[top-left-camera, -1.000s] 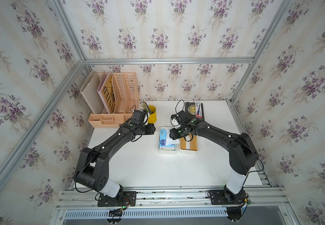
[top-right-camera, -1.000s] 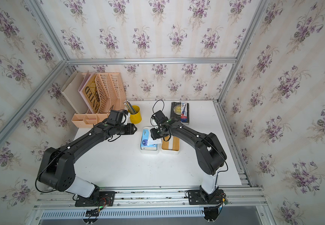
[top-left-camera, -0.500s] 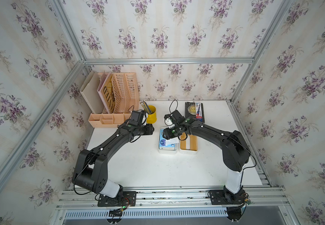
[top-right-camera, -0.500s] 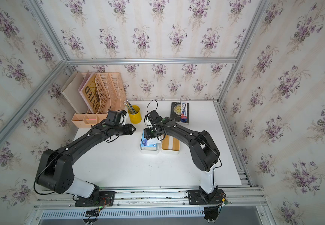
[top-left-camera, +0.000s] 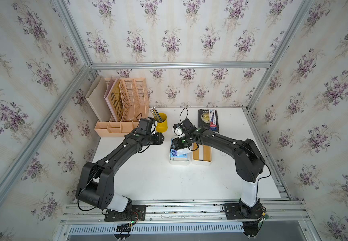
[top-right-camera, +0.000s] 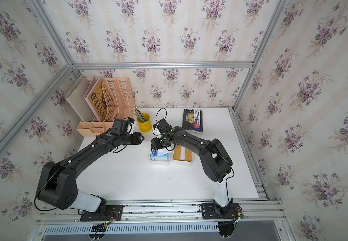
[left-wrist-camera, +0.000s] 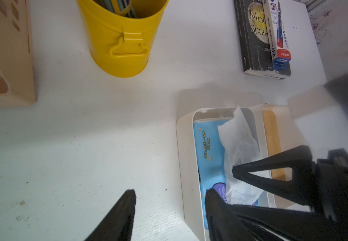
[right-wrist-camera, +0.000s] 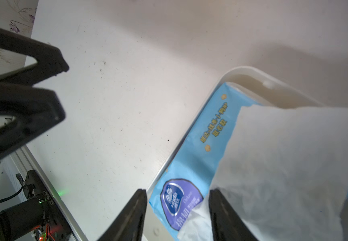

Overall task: Put the tissue paper into the tissue box
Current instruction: Adjust the paper towel in the tissue box.

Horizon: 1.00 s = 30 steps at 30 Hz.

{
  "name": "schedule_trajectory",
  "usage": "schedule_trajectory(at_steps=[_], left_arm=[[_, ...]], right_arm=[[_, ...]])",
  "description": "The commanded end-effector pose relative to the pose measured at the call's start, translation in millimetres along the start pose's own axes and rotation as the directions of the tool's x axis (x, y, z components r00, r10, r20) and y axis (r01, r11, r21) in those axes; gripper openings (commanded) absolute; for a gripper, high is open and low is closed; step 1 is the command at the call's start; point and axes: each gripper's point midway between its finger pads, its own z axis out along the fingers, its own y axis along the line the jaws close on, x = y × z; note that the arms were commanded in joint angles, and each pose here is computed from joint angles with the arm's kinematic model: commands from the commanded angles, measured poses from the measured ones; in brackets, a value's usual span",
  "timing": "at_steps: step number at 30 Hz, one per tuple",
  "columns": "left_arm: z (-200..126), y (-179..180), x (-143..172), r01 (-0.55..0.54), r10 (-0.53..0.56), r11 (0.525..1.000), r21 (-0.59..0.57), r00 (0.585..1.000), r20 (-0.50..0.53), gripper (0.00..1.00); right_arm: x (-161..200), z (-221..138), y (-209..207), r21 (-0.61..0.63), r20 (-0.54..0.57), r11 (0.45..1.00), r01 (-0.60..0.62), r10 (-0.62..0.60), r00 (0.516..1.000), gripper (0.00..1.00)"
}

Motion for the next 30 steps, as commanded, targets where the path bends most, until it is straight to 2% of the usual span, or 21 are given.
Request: schedule_trajectory(at_steps=[1,8,16,18,24,30], left_arm=[[-3.3,1.6,-1.2,-0.010,0.010,1.000,0.000,1.000,0.008,0.58],[-3.3,3.1,-0.7,-0.006,0.006,1.000,0.002,1.000,0.009,0.58],[-3.9,3.6,0.0,-0.004,0.004,1.000,0.003,1.000,0.010,0.58],[-3.9,3.4,0.2,-0.005,0.004,1.000,0.004,1.000,0.010,0.58],[-3.2,3.3,0.2,-0.004,0.004,1.000,0.005,1.000,0.008,0.58],[-3.5,3.7,0.3,-0.004,0.004,1.000,0.007,1.000,0.011,0.58]], right_arm=[[-3.1,3.7,3.8,-0.022,0.009,1.000,0.000,0.001,1.000,0.54],[3.6,3.0,-16.7,0.085,0.000,0.996,-0.004,0.004,1.000,0.54],[17.5,5.1,-33.4,0.152,-0.021,0.988,-0.018,0.021,1.000,0.54],[19.1,5.6,-33.6,0.149,-0.022,0.989,-0.019,0.023,0.999,0.54],[5.3,-5.1,-5.7,0.039,0.021,0.999,-0.023,0.023,1.000,0.54],[-14.1,-44.6,8.6,0.046,0.103,0.999,0.007,-0.012,0.995,0.57]])
